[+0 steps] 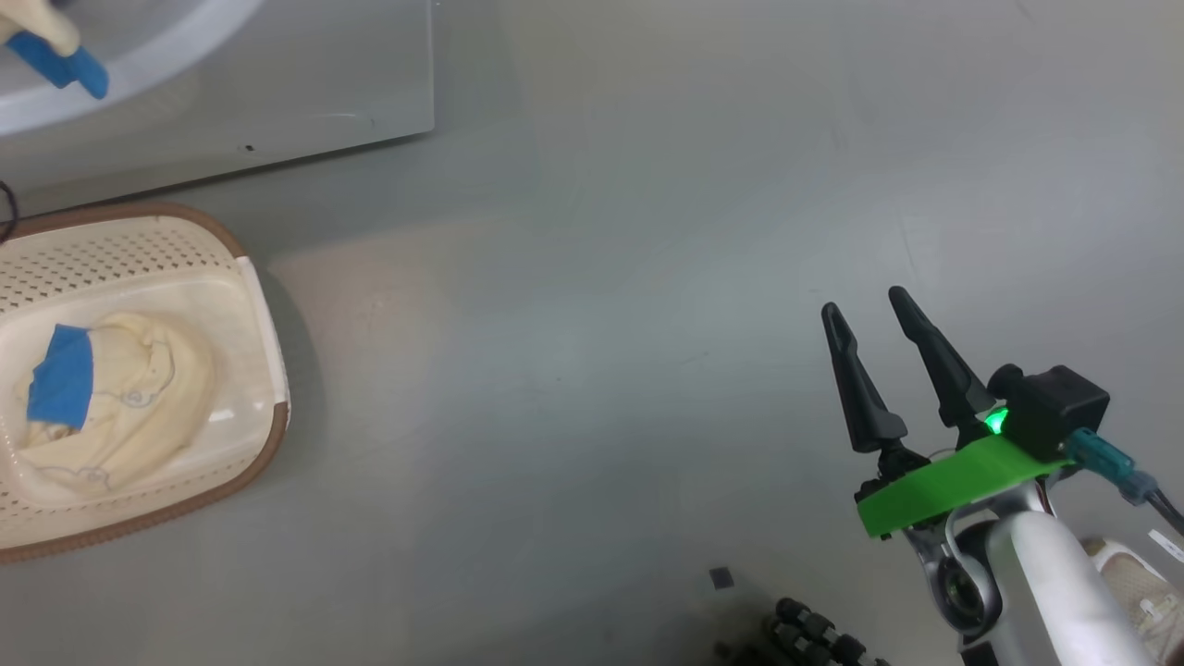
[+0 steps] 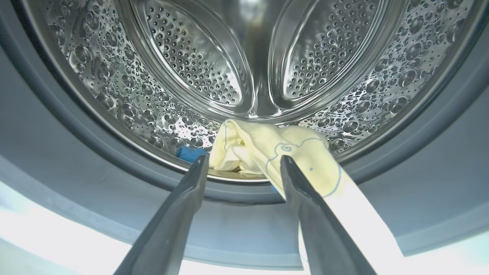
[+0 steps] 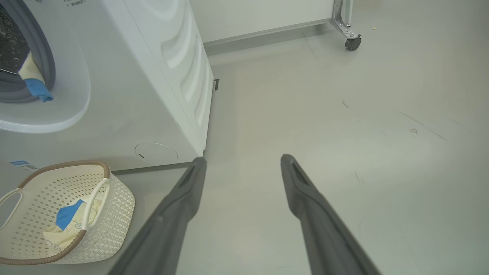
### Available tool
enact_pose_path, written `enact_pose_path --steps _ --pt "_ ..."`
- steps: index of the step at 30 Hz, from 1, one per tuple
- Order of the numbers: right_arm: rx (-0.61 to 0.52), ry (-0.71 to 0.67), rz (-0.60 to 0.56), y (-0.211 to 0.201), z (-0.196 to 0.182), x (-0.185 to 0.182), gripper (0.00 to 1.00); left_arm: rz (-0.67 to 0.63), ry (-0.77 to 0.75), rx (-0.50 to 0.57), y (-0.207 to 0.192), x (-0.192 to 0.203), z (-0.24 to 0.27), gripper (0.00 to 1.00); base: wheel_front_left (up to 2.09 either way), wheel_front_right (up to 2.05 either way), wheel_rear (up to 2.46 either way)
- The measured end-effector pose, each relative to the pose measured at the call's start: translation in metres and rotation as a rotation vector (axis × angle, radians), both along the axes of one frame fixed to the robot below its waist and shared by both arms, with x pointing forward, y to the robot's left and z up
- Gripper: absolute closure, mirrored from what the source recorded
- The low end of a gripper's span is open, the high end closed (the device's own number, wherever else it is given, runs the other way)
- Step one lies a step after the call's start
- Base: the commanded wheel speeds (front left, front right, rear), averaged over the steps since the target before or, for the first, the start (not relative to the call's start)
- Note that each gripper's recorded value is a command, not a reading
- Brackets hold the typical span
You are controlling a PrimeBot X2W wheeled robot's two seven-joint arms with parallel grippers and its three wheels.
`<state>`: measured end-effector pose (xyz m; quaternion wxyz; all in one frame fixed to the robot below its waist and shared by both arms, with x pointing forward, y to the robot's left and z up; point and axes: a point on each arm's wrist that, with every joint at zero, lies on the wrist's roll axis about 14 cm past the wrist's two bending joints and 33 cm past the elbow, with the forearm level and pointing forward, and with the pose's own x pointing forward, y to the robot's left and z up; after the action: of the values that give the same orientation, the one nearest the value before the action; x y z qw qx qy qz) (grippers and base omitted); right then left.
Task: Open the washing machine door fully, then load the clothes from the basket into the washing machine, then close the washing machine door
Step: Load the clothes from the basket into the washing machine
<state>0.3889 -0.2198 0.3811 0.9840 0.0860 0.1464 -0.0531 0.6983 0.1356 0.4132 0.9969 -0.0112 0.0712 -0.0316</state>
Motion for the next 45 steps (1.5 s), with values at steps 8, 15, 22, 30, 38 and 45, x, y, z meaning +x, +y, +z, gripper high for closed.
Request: enact_pose_path --steps 8,15,22,30,38,45 --pt "-0.01 -0.03 0.033 0.007 0.009 0.012 0.0 0.045 -0.022 -0.048 0.006 -0.041 -0.002 0.0 0.0 0.0 0.0" --pt "-0.033 -0.073 0.053 0.009 0.026 0.02 0.0 0.081 -0.057 -0.098 0.013 -0.097 0.008 0.0 0.0 0.0 0.0" --pt "-0.062 -0.123 0.086 0.016 0.05 0.023 0.0 0.086 -0.078 -0.121 0.016 -0.166 0.023 0.0 0.0 0.0 0.0" --pt "-0.075 -0.155 0.113 0.024 0.071 0.013 0.0 0.113 -0.093 -0.08 0.035 -0.225 0.039 0.0 0.0 0.0 0.0" --pt "-0.093 -0.168 0.128 0.028 0.085 -0.003 0.0 0.12 -0.107 -0.079 0.039 -0.268 0.054 0.0 0.0 0.0 0.0" --pt "-0.098 -0.196 0.149 0.034 0.101 -0.012 0.0 0.122 -0.115 -0.078 0.041 -0.293 0.064 0.0 0.0 0.0 0.0"
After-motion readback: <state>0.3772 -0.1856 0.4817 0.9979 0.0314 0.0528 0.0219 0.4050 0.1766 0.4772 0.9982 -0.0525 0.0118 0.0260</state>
